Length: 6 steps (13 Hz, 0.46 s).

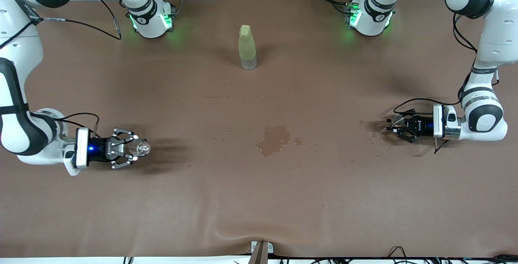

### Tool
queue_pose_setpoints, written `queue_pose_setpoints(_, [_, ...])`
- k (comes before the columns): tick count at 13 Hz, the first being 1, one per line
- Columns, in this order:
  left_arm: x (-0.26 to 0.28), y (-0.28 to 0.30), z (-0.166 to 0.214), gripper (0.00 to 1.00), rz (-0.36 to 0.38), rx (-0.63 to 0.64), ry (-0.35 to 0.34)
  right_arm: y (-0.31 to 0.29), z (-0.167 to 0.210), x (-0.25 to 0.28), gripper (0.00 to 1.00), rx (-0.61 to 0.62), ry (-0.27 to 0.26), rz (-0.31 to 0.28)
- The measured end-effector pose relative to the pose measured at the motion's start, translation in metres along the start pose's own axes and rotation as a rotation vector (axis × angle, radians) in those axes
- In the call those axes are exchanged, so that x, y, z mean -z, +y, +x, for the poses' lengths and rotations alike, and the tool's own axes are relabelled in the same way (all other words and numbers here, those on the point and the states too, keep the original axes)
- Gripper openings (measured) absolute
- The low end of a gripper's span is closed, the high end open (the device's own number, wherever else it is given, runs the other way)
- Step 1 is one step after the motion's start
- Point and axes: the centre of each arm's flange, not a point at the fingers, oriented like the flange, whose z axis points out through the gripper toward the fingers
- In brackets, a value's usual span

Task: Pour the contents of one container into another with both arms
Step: 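Lift the glass and jigger and bring them together with both grippers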

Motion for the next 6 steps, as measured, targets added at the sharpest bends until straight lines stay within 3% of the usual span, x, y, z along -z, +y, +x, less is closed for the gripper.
queue_pose_setpoints(6, [0.004, -0.036, 0.040, 0.22, 0.002, -0.107, -0.017, -0.010, 0.031, -0.106, 0.50, -0.092, 0.047, -0.116])
